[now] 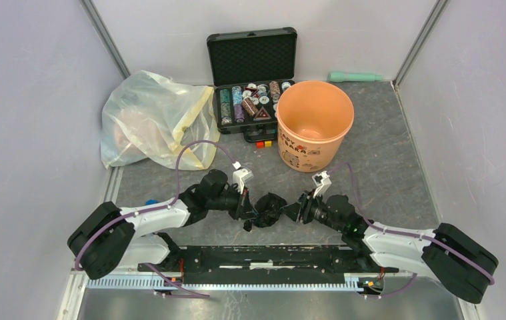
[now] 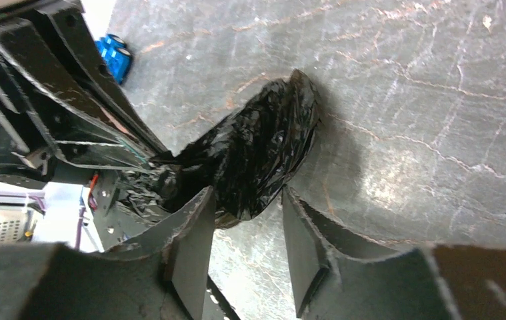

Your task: Put the trash bags into the trash bin

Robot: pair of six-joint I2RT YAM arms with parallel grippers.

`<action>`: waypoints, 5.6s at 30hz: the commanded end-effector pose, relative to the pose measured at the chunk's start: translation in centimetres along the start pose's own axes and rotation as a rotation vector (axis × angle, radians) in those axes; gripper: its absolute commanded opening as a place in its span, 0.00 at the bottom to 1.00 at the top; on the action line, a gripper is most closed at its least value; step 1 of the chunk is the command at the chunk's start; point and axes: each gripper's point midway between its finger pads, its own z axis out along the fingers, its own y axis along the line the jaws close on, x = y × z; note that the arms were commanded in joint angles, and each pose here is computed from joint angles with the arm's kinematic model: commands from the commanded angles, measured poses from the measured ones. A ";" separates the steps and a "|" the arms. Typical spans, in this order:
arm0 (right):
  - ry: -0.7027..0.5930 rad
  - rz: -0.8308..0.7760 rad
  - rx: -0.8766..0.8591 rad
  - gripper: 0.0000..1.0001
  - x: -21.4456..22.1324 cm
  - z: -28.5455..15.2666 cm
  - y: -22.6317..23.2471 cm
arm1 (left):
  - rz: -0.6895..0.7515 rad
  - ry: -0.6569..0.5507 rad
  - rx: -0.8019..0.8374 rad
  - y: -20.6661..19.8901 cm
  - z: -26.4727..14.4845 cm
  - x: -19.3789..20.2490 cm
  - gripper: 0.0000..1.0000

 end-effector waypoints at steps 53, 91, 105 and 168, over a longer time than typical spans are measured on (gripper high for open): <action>-0.193 -0.426 0.494 0.00 -9.9 -4.5 -4.3 | -0.007 -0.007 -0.339 6.1 0.4 -0.7 0.02; -0.654 -0.422 1.177 0.00 -22.9 -19.9 -4.0 | -0.024 -0.117 -0.489 7.5 -2.2 -2.1 0.02; -0.525 -0.524 1.011 0.06 -22.3 -17.7 -2.8 | -0.071 -0.301 -0.468 4.9 -6.0 -4.4 0.02; 0.104 -0.364 0.229 0.42 -1.9 -0.5 -4.0 | -0.220 -0.102 -0.519 5.1 -5.5 -1.6 0.02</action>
